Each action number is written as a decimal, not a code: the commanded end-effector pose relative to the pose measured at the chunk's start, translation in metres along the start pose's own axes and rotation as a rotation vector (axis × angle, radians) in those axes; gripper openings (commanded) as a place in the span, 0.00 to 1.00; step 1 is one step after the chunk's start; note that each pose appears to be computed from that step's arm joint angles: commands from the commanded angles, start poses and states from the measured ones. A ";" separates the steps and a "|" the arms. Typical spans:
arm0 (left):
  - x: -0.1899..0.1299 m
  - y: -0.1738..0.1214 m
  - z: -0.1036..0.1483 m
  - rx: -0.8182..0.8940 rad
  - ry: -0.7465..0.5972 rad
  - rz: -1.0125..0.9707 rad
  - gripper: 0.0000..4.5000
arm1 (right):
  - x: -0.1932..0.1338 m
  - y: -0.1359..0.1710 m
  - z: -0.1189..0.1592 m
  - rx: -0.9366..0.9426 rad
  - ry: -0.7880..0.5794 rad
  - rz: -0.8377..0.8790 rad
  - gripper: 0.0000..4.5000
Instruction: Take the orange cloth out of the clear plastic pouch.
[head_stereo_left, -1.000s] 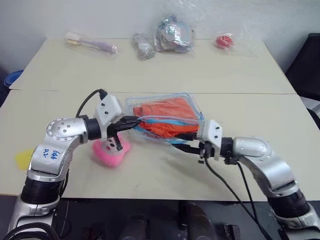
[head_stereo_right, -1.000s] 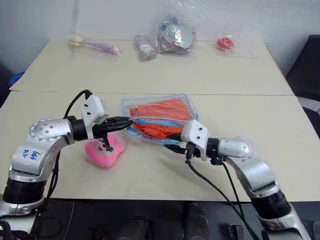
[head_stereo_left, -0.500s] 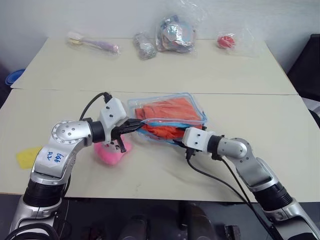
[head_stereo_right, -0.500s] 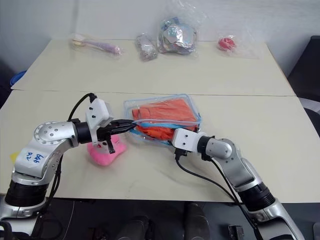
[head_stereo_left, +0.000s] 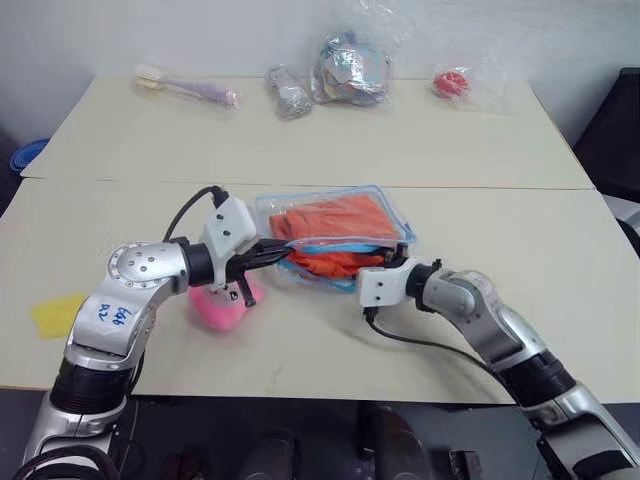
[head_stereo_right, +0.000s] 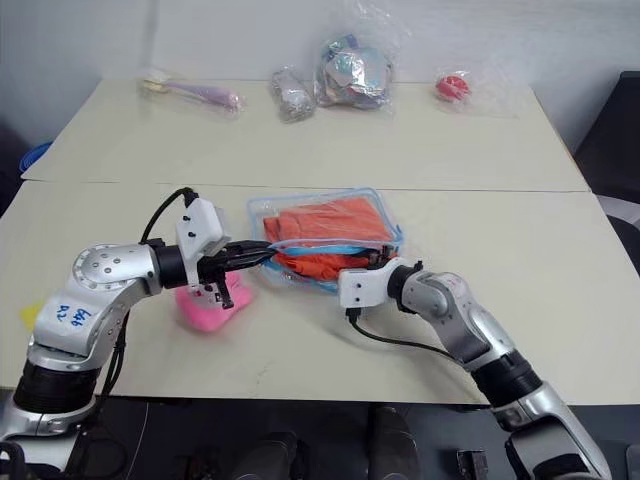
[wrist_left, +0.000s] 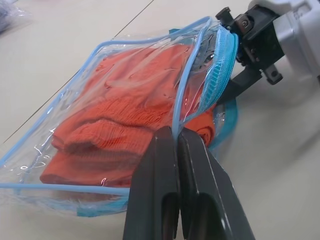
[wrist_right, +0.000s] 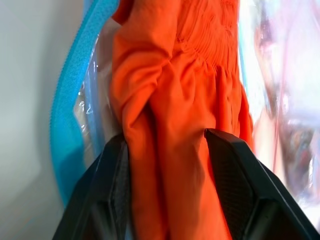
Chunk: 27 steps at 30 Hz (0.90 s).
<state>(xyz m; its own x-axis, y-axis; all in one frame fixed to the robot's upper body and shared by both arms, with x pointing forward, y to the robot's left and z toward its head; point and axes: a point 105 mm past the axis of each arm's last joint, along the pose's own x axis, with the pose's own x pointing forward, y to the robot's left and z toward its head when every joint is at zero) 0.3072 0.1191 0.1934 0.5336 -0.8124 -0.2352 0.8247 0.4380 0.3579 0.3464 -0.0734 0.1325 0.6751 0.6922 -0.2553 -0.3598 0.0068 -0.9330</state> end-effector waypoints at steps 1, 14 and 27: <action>0.002 -0.006 0.015 0.041 -0.049 -0.023 0.00 | 0.013 0.002 0.001 -0.092 0.011 -0.011 0.52; 0.008 -0.003 0.014 0.018 -0.058 -0.002 0.00 | 0.016 0.012 0.006 -0.061 -0.024 0.020 0.00; 0.041 0.009 0.001 0.101 0.027 0.026 0.00 | -0.022 -0.010 0.032 -0.235 -0.137 -0.013 0.00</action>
<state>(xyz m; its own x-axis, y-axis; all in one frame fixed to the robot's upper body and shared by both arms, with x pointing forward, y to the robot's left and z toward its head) 0.3313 0.0859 0.1890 0.5359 -0.8118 -0.2318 0.8150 0.4256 0.3933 0.3214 -0.0671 0.1295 0.5878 0.7547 -0.2915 -0.2359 -0.1848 -0.9541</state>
